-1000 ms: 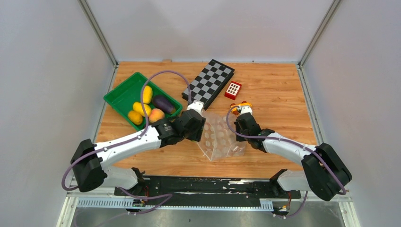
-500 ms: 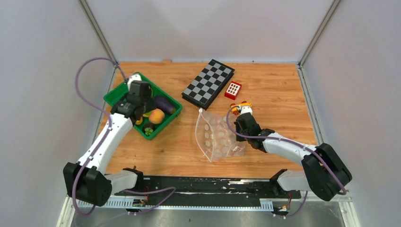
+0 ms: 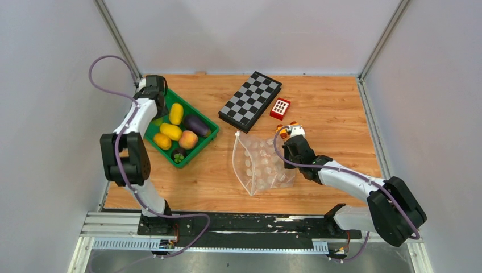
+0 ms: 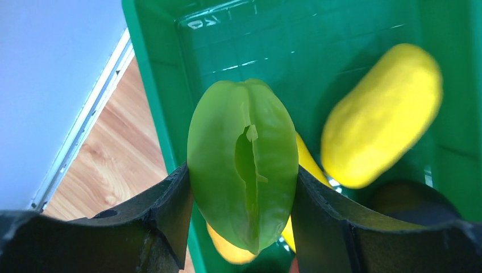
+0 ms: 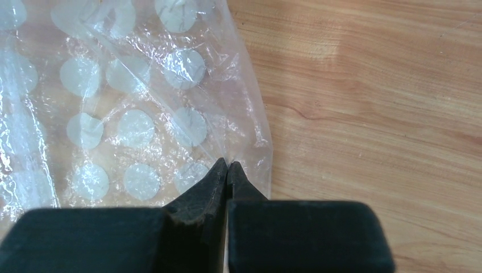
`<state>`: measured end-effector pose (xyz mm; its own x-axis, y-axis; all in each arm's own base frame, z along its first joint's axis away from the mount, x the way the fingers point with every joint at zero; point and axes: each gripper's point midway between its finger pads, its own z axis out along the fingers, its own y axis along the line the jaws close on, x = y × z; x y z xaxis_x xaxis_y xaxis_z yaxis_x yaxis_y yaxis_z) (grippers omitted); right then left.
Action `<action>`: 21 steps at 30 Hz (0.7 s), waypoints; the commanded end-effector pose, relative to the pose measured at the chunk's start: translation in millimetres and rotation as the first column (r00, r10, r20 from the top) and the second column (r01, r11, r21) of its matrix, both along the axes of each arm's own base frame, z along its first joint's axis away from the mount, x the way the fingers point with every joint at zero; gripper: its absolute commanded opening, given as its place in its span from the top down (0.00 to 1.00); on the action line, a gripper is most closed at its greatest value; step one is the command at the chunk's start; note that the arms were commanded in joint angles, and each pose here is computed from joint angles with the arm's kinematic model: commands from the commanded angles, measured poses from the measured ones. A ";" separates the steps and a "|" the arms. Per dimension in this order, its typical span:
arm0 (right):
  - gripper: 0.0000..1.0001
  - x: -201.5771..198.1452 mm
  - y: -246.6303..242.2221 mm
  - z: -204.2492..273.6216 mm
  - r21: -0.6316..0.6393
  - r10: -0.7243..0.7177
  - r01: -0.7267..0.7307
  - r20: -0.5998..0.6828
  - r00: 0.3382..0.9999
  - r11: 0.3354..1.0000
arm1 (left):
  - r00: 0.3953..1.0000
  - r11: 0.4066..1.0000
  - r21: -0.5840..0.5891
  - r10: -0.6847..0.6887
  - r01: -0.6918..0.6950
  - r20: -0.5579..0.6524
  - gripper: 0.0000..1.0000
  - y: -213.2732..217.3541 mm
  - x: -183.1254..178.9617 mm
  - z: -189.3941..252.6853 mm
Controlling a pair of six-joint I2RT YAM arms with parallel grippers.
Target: Open the zip-top bag and remove the fake food
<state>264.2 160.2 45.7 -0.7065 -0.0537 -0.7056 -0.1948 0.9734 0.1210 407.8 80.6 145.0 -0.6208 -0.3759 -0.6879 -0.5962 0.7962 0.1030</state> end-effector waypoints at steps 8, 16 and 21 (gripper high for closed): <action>0.98 7.6 0.3 9.9 0.014 -0.025 0.025 0.038 0.999 1.000 | 0.984 0.997 0.058 0.066 -0.057 -0.164 0.49 43.3 4.3 -57.5; 0.99 6.5 -0.7 11.3 0.017 -0.027 0.026 0.044 0.999 1.000 | 0.977 0.997 0.050 0.064 -0.055 -0.203 0.24 44.6 1.9 -70.4; 0.99 4.0 -0.3 16.1 0.035 -0.022 0.020 0.056 0.998 0.999 | 0.979 0.998 0.032 0.054 -0.049 -0.197 0.14 40.9 -0.8 -64.4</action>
